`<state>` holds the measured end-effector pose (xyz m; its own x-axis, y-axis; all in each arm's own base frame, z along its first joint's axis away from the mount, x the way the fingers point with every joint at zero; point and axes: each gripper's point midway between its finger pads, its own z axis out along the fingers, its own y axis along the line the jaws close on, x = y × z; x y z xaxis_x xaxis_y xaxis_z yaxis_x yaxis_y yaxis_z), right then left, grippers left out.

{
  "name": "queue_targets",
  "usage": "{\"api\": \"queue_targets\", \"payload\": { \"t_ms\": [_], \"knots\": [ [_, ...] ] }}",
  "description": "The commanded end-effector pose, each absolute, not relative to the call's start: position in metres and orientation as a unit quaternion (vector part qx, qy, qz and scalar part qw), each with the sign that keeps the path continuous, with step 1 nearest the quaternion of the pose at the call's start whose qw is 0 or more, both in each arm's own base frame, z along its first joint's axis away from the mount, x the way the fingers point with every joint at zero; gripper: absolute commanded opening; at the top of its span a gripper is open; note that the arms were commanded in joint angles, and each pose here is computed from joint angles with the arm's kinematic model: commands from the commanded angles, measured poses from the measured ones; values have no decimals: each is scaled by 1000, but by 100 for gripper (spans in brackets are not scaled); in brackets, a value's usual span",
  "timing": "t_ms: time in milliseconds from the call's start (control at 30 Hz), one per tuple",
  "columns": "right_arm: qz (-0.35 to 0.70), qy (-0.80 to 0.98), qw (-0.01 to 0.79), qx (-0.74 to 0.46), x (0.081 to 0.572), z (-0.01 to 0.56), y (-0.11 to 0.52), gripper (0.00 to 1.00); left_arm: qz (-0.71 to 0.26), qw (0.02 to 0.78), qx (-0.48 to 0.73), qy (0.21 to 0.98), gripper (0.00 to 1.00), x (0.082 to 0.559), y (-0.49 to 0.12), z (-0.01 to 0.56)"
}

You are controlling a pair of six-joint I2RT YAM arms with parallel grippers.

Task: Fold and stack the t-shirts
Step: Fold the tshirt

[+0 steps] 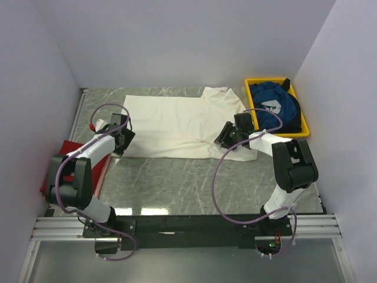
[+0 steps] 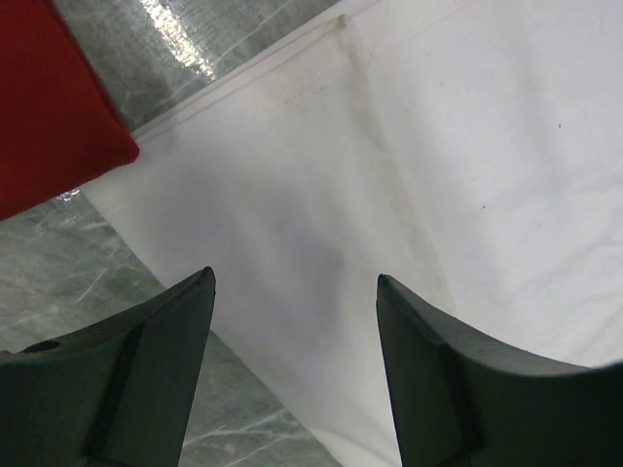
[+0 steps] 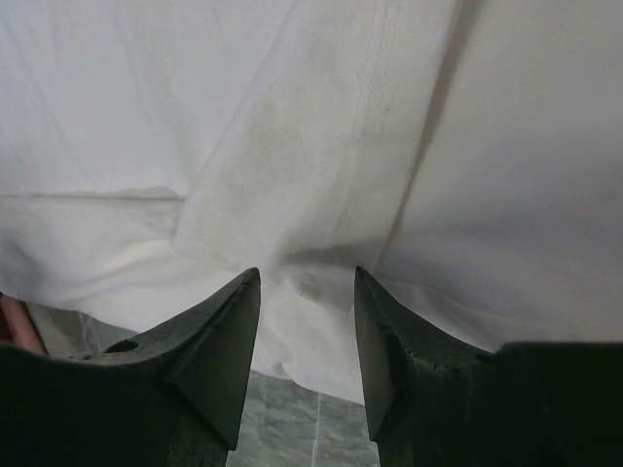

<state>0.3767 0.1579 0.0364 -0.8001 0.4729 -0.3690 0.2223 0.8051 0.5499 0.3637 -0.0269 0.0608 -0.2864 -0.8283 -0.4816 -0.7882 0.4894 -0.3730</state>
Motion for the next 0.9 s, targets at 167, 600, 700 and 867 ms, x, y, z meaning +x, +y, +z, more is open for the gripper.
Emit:
{"api": "queue_targets", "payload": {
  "t_ms": [167, 600, 700, 867],
  "knots": [
    [239, 910, 275, 199, 381, 40, 156, 50, -44, 339, -498, 797, 72, 366, -27, 74],
    [248, 910, 263, 201, 381, 34, 168, 48, -44, 338, -497, 798, 72, 367, -28, 73],
    [254, 907, 269, 201, 390, 39, 171, 42, -41, 339, -497, 798, 72, 366, -26, 73],
    [261, 904, 278, 195, 410, 49, 177, 31, -41, 341, -496, 798, 72, 366, -26, 76]
  ]
}}
